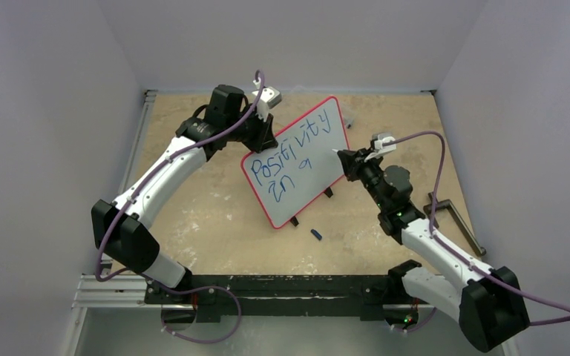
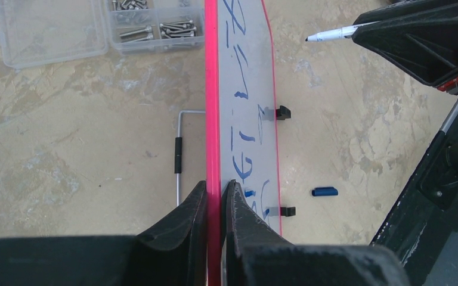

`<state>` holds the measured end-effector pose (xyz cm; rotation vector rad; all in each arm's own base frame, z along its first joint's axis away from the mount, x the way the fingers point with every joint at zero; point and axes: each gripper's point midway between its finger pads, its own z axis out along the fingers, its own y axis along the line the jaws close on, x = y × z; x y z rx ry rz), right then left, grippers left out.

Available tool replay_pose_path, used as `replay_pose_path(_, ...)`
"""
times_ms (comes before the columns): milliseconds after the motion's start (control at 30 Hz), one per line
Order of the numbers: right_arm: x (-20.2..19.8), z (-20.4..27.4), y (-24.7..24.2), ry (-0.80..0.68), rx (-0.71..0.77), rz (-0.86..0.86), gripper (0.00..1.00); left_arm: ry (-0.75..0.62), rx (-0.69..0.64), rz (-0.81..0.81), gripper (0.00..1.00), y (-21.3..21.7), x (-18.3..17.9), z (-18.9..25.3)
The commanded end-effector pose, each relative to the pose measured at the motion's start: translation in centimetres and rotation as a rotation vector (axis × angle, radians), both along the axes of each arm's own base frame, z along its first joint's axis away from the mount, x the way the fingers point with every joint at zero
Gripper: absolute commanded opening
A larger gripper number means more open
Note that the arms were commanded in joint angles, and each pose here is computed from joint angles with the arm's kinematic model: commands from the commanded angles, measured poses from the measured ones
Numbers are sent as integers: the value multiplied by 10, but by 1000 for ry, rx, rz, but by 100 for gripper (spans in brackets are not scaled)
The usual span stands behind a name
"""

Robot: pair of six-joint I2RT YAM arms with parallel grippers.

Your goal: Write a sentence on the whiteboard

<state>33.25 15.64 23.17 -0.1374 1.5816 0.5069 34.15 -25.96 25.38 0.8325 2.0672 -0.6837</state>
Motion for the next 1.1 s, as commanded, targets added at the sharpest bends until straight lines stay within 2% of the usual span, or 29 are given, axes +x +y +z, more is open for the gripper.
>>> replay_pose_path(0,-1,20,12,-115,15,47,0,18,120,-55,0,10,-14,-27)
replay_pose_path(333,0,8,36,-105,16,151,0,17,132,-60,0,9,-15,-29)
replay_pose_path(1067,17,-16,48,-36,24,145,0,11,147,-66,0,9,-17,-30)
